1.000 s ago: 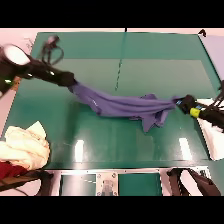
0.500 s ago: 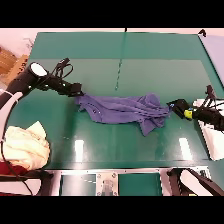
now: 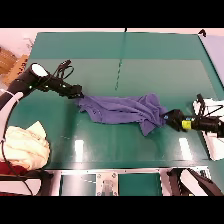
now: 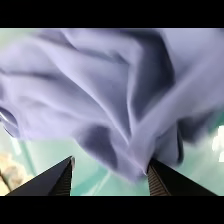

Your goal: Fold the shirts.

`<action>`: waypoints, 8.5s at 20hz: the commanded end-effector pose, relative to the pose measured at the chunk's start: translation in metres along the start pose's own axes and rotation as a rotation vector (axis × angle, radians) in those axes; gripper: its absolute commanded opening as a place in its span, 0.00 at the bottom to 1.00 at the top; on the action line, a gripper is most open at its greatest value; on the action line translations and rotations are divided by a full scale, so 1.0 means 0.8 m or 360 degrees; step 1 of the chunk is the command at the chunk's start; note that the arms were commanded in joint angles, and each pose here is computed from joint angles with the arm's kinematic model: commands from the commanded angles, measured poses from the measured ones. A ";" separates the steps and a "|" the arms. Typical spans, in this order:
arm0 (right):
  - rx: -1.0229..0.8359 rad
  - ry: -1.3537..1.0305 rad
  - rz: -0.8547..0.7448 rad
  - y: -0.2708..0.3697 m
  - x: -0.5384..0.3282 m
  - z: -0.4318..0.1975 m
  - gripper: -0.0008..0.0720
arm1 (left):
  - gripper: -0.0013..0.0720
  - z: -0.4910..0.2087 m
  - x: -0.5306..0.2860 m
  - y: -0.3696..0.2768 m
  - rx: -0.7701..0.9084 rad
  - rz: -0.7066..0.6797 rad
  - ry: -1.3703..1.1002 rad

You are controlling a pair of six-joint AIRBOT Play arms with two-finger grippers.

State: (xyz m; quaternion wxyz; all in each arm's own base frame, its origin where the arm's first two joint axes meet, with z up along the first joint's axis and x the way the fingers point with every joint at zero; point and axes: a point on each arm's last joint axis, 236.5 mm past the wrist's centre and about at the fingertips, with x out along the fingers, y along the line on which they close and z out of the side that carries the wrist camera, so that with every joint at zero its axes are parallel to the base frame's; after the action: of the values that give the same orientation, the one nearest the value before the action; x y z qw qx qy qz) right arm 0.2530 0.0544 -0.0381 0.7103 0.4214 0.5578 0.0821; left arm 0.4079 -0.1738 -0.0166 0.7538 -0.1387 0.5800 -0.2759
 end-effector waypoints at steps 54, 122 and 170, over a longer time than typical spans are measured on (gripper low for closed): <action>-0.1231 -0.1332 0.0439 0.437 -0.376 0.150 0.04 | 0.05 0.059 -0.363 -0.231 0.0786 0.0122 -0.0964; -0.0073 -0.0116 -0.0089 0.014 0.062 0.399 0.48 | 0.83 -0.011 -0.044 0.027 0.0439 0.0130 0.0627; -0.1023 -0.0868 0.0419 0.359 -0.318 0.119 0.04 | 0.05 0.123 -0.376 -0.166 0.0277 -0.0959 -0.0774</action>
State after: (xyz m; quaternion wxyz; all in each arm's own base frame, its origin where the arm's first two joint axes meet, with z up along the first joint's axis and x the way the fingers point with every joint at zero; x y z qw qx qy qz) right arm 0.3661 0.0358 0.2173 0.8474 0.3268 0.3534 0.2240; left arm 0.4431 -0.1297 0.2179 0.7723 -0.2162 0.3992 -0.4444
